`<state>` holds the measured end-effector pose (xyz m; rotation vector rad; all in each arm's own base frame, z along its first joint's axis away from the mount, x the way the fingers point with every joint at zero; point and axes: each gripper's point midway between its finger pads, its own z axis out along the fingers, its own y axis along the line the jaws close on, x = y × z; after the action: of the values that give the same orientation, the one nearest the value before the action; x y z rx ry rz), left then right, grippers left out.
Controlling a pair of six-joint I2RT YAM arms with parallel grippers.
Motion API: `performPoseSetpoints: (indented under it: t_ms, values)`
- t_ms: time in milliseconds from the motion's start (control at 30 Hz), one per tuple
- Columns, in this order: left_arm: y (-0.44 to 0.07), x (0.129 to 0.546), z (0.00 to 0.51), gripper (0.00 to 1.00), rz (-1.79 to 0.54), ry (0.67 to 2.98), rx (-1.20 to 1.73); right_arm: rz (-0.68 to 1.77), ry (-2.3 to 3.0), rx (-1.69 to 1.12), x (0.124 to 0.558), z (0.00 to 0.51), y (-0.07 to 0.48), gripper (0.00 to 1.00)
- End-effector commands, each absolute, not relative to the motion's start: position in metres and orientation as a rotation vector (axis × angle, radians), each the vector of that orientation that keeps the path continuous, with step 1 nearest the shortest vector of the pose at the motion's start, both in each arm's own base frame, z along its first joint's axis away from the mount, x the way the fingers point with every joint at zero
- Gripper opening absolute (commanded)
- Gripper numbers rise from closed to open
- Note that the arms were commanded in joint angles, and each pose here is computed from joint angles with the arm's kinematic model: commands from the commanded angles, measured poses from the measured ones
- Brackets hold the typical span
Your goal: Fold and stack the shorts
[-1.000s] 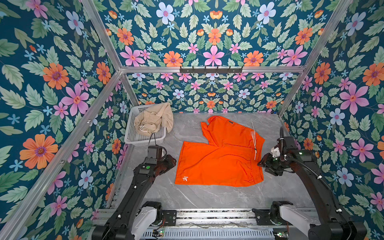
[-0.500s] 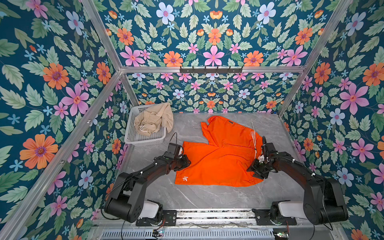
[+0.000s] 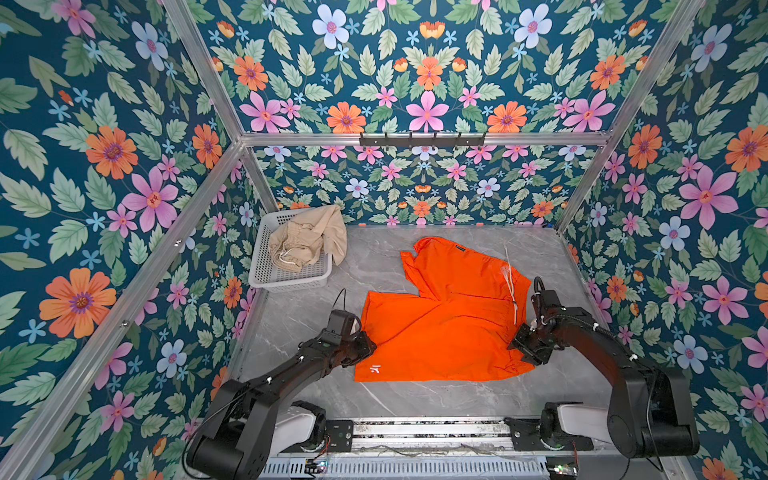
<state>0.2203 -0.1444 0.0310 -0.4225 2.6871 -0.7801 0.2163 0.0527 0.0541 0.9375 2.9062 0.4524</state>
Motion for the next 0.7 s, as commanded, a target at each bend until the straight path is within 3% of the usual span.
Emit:
performPoseSetpoints:
  t_ms: [0, 233, 467, 667]
  values:
    - [-0.140, 0.225, 0.056, 0.36, -0.761, 2.635, -0.438, 0.443, 2.905, 0.746, 0.224, 0.085, 0.066, 0.51]
    - [-0.158, 0.278, 0.104, 0.36, -0.791, 2.493, -0.332, 0.636, 2.817, 0.433, 0.275, 0.122, 0.131, 0.51]
    - [-0.183, 0.329, 0.092, 0.35, -0.766, 2.530, -0.229, 0.671, 2.894, 0.420, 0.293, 0.081, 0.159, 0.50]
    - [-0.184, 0.328, 0.047, 0.34, -0.726, 2.635, -0.247, 0.576, 2.999, 0.482, 0.270, 0.037, 0.145, 0.50]
